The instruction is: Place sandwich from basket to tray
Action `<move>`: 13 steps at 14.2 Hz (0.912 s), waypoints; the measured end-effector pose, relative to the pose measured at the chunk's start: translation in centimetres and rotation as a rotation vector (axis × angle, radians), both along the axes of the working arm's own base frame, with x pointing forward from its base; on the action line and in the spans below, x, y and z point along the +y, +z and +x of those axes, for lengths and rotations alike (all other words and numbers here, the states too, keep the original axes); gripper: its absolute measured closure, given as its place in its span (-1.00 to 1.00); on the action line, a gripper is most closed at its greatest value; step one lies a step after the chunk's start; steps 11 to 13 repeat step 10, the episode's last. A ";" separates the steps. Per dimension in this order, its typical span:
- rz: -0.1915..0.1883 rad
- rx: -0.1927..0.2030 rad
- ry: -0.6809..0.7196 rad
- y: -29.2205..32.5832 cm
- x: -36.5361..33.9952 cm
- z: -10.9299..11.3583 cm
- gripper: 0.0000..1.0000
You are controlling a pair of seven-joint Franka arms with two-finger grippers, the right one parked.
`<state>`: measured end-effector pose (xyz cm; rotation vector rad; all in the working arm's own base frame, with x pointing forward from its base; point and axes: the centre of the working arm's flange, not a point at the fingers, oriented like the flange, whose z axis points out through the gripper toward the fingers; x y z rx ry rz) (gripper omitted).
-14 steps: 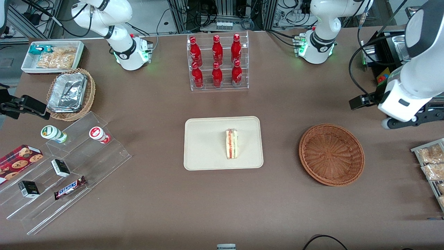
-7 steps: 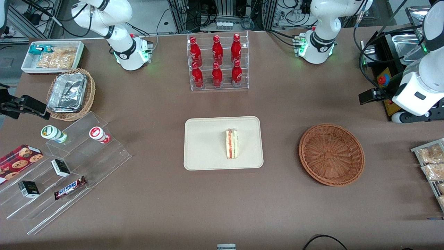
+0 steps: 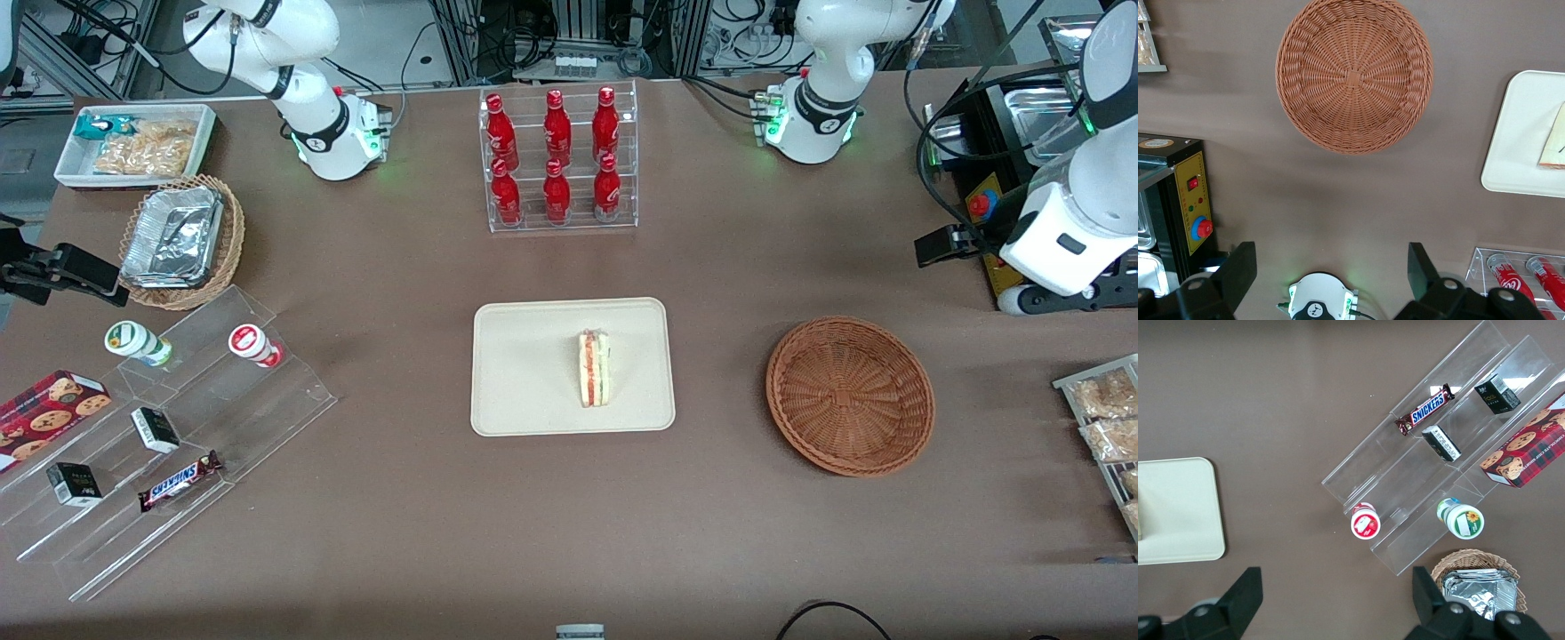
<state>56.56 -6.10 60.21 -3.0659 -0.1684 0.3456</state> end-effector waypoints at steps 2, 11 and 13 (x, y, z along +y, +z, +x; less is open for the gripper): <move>0.000 0.000 0.000 0.0 0.0 0.0 -1.00; -0.001 0.004 0.000 -0.3 0.0 0.1 -1.00; -0.001 0.004 0.000 -0.3 0.0 0.1 -1.00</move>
